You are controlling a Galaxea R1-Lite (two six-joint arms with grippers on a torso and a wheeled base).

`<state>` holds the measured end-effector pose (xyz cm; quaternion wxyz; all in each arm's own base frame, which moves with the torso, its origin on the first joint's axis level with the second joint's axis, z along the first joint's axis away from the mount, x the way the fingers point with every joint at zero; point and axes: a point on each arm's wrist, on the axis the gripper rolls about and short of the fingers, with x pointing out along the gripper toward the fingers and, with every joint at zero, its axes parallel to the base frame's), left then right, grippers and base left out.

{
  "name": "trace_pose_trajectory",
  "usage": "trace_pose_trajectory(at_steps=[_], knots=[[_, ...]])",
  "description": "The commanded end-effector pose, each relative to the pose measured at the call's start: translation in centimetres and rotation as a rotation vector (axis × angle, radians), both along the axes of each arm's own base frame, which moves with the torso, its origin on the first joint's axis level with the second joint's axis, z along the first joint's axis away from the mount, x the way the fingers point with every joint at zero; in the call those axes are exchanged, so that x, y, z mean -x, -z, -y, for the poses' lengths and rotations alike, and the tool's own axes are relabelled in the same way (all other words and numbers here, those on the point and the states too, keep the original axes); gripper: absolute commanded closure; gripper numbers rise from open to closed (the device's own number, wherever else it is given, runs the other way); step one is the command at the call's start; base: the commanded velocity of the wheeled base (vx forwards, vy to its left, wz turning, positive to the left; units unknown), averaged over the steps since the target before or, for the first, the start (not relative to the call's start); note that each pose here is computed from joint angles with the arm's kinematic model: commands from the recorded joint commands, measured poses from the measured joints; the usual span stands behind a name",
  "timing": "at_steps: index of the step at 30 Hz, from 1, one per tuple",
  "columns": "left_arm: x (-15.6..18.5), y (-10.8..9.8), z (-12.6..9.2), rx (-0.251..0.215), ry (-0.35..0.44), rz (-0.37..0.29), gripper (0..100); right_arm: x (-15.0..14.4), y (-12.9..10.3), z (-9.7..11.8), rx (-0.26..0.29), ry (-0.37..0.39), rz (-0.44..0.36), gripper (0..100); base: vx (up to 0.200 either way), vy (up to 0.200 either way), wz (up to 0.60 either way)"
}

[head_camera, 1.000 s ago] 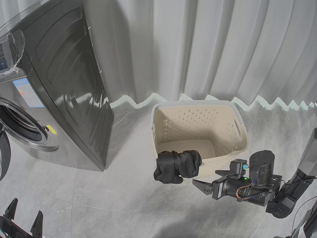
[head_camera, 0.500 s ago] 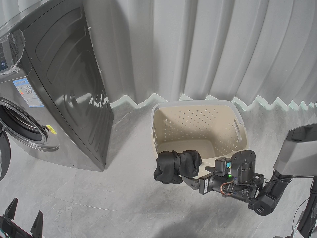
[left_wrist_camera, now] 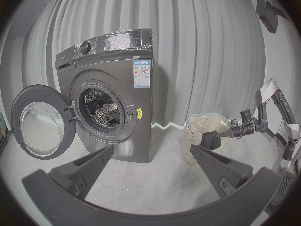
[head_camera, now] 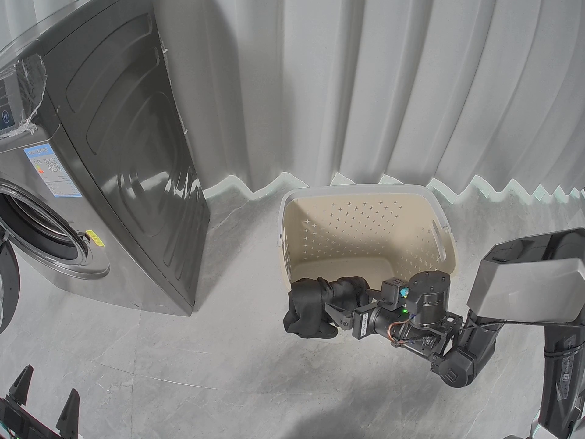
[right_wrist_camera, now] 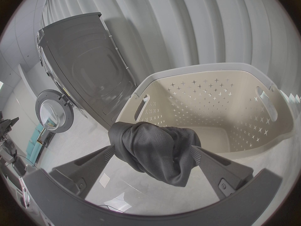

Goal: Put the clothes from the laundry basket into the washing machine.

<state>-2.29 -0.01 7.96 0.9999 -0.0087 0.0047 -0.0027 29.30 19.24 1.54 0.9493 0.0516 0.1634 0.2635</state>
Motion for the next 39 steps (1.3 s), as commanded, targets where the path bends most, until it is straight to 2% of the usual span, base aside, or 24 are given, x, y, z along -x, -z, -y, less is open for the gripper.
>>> trace_pose_trajectory(at_steps=[1,5,14,15,22,27,34,39], knots=[[0.0,0.4,0.0,0.001,0.001,0.002,0,-0.7,1.7,-0.7,0.011,-0.007,-0.009,0,0.000,0.000,0.00],[0.0,0.4,0.0,0.001,-0.001,0.002,0,-1.1,2.7,-0.7,0.021,-0.007,-0.001,0,0.000,0.000,0.00],[0.0,0.4,0.0,-0.001,0.001,0.002,0,-1.5,2.5,-0.9,0.005,-0.007,0.023,0,0.000,0.000,0.00],[0.0,0.4,0.0,-0.001,0.001,0.002,0,-1.6,2.6,-0.9,0.001,-0.007,0.032,100,0.000,0.000,0.00],[0.0,0.4,0.0,0.001,0.001,0.002,0,-1.2,2.5,-1.2,-0.005,-0.019,0.037,100,0.000,0.000,0.00],[0.0,0.4,0.0,0.004,0.001,0.002,0,-0.5,1.2,-1.3,-0.020,-0.031,0.059,100,0.000,0.000,0.00],[0.0,0.4,0.0,0.007,-0.001,0.002,0,3.2,-4.0,-0.3,-0.066,-0.068,0.117,100,0.000,0.000,0.00],[0.0,0.4,0.0,0.007,-0.003,0.002,0,6.2,-9.1,1.2,-0.153,-0.078,0.214,100,0.000,0.000,0.00]])
